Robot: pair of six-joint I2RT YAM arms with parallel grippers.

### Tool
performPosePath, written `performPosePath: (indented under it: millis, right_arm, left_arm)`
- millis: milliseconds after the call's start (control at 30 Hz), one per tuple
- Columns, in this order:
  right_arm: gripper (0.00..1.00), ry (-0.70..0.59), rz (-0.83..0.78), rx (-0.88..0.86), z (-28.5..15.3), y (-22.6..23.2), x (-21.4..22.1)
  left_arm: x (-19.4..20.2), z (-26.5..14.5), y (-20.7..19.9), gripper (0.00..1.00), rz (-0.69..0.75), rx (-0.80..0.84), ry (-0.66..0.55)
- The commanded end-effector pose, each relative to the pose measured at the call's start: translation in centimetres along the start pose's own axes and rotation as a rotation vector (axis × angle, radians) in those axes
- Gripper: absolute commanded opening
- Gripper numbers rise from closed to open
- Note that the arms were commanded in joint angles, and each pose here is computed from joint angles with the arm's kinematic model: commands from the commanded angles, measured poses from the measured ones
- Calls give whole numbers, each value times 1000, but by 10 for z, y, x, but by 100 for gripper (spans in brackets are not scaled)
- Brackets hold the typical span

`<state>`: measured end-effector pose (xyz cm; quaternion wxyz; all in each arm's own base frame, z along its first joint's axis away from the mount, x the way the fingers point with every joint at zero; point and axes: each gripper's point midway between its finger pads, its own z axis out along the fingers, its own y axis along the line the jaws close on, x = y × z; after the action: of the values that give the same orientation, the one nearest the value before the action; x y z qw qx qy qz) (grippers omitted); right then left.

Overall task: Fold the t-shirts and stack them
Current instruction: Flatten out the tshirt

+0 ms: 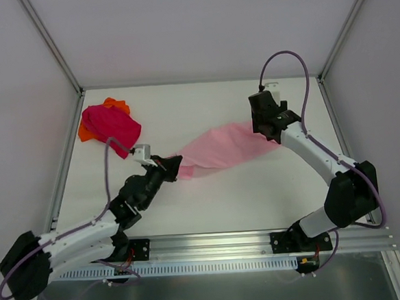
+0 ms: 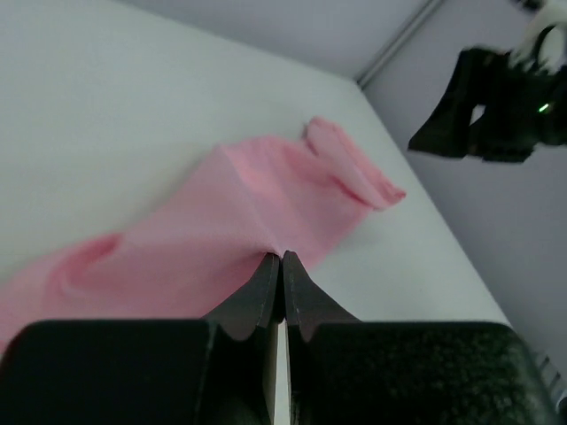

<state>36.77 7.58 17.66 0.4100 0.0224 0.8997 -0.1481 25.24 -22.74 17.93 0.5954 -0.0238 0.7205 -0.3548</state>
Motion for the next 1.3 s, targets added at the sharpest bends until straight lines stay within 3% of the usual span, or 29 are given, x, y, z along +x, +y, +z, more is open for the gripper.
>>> performPosePath:
  millis: [0, 300, 600, 833, 1000, 1267]
  right_arm:
    - [66, -9, 54, 6, 12, 9, -5]
    - [66, 39, 43, -14, 31, 24, 3]
    - [68, 101, 32, -96, 33, 40, 18]
    - [75, 209, 17, -348, 36, 87, 29]
    - [75, 309, -31, -319, 54, 92, 48]
    - [76, 317, 24, -348, 48, 90, 59]
  left_arm:
    - [-34, -31, 28, 0, 50, -168, -157]
    - [-79, -78, 56, 0, -16, -285, -307]
    - [-75, -86, 81, 0, -42, -435, -302]
    - [-67, -75, 77, 0, -4, -425, -272]
    - [-68, -77, 80, 0, 2, -440, -273]
    - [-71, -77, 73, 0, 8, -402, -268]
